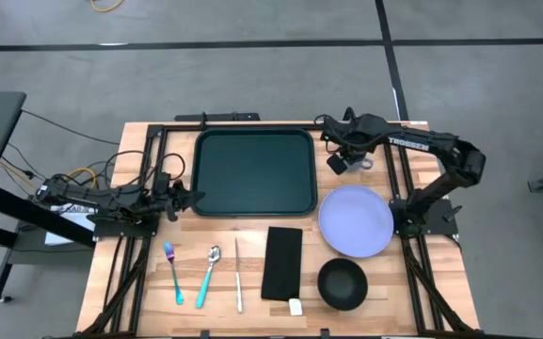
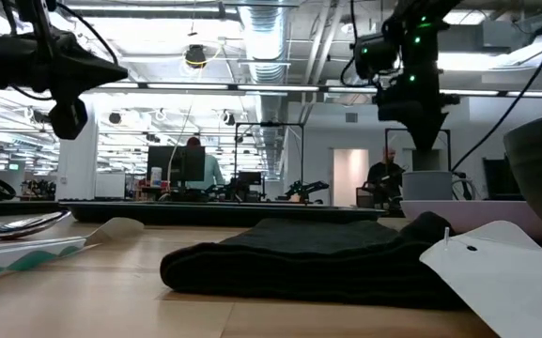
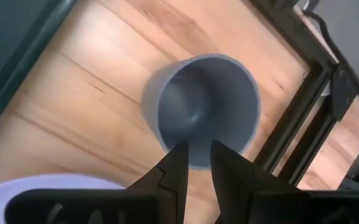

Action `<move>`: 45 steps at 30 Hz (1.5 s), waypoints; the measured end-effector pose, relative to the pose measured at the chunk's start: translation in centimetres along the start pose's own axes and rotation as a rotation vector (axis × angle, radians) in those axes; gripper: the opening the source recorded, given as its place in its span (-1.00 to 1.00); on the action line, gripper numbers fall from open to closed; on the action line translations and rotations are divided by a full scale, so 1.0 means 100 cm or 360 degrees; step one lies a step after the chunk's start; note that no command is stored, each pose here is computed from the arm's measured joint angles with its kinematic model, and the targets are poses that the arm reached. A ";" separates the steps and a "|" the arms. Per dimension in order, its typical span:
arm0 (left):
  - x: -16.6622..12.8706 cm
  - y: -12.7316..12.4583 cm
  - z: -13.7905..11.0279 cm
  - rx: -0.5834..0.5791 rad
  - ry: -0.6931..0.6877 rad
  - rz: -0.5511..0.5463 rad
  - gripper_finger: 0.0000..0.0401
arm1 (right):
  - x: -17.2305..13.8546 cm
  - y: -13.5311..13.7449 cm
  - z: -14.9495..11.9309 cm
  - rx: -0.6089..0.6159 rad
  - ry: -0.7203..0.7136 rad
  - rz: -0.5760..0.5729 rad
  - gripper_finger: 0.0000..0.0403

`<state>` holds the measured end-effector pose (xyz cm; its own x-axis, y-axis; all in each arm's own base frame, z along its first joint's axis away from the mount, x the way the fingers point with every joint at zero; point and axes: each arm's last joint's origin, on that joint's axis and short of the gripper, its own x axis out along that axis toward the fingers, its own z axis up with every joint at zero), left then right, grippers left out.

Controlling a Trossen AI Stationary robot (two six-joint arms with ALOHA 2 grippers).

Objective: Set up tray
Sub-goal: Put the blue mug to the top right on the black tray

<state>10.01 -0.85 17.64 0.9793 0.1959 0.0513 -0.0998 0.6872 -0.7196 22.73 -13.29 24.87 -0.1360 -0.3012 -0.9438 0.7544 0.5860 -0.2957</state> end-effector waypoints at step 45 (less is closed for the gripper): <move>-0.001 0.004 -0.008 0.0408 0.0201 -0.0023 -1.00 | 0.025 0.012 0.000 -0.0051 0.0076 0.0149 -0.18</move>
<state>10.05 -1.10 16.77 0.9935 0.1075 -0.0378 -0.1114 0.8469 -0.5199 23.31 -13.34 22.15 -0.0972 -0.2081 -0.9733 0.7443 0.6340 -0.2099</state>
